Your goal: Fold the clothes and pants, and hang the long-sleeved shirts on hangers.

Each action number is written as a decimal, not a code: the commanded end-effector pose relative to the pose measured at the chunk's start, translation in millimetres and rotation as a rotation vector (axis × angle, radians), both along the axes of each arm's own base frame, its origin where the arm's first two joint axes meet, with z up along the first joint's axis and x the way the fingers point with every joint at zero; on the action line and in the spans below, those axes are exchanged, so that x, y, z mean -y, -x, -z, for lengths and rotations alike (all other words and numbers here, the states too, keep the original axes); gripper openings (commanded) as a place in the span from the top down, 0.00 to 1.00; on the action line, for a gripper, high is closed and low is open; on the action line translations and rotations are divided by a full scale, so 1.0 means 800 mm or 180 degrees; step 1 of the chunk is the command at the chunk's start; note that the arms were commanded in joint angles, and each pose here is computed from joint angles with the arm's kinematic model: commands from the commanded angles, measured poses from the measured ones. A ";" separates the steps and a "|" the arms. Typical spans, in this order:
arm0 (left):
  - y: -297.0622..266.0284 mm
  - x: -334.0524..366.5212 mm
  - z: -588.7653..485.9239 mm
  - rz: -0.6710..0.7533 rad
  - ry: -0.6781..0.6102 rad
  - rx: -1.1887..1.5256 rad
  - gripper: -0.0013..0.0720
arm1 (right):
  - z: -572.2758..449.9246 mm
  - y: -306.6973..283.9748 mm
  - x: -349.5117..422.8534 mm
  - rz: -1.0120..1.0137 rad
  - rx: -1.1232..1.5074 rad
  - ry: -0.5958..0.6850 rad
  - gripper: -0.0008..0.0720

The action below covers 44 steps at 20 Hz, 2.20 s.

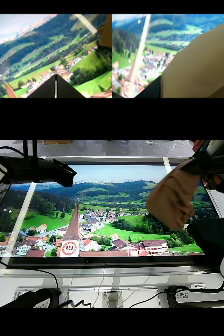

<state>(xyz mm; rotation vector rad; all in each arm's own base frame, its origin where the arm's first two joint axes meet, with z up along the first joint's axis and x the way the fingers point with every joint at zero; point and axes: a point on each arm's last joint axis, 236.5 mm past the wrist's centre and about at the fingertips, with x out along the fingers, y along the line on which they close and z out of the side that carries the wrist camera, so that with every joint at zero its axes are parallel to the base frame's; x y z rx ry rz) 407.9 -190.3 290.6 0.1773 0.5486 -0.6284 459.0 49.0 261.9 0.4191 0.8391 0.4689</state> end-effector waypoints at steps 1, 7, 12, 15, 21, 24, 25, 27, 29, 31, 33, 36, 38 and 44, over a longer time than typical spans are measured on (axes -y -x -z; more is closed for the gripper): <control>0.003 -0.002 0.005 0.0010 -0.0037 -0.0051 0.96 | 0.039 0.010 -0.016 -0.0382 -0.0047 0.0714 0.94; 0.001 -0.002 0.004 0.0002 -0.0028 -0.0032 0.96 | 0.187 -0.015 0.114 0.0158 -0.0969 0.0986 0.94; 0.001 -0.002 0.003 0.0001 -0.0026 -0.0026 0.96 | 0.318 -0.070 0.168 0.0463 -0.1267 0.0840 0.93; -0.001 -0.001 0.001 -0.0007 -0.0014 -0.0001 0.96 | 0.365 -0.095 0.207 0.0730 -0.1233 0.0808 0.90; -0.007 -0.001 -0.007 -0.0039 0.0034 0.0092 0.96 | 0.399 -0.076 0.312 0.1198 -0.1320 0.1004 0.32; -0.007 -0.001 -0.007 -0.0040 0.0034 0.0090 0.96 | 0.408 -0.063 0.343 0.1345 -0.1377 0.0943 0.18; -0.007 -0.001 -0.007 -0.0038 0.0035 0.0090 0.96 | 0.418 -0.056 0.344 0.1329 -0.1463 0.0912 0.17; -0.007 -0.001 -0.007 -0.0036 0.0036 0.0089 0.96 | 0.446 -0.041 0.339 0.1262 -0.1694 0.0793 0.13; -0.007 -0.001 -0.007 -0.0036 0.0036 0.0089 0.96 | 0.472 -0.033 0.306 0.1107 -0.1919 0.0437 0.13; -0.007 -0.001 -0.007 -0.0037 0.0037 0.0090 0.96 | 0.482 -0.033 0.255 0.0850 -0.2046 -0.0150 0.13; -0.007 -0.001 -0.007 -0.0037 0.0037 0.0090 0.96 | 0.469 -0.040 0.197 0.0485 -0.2021 -0.0876 0.13; -0.007 -0.001 -0.007 -0.0037 0.0037 0.0090 0.96 | 0.439 -0.068 0.143 0.0146 -0.1699 -0.1427 0.34; -0.007 -0.001 -0.007 -0.0037 0.0037 0.0090 0.96 | 0.417 -0.084 0.112 -0.0068 -0.1436 -0.1575 0.56; -0.007 -0.001 -0.007 -0.0037 0.0035 0.0092 0.96 | 0.315 -0.115 0.068 -0.0423 -0.0680 -0.2019 0.94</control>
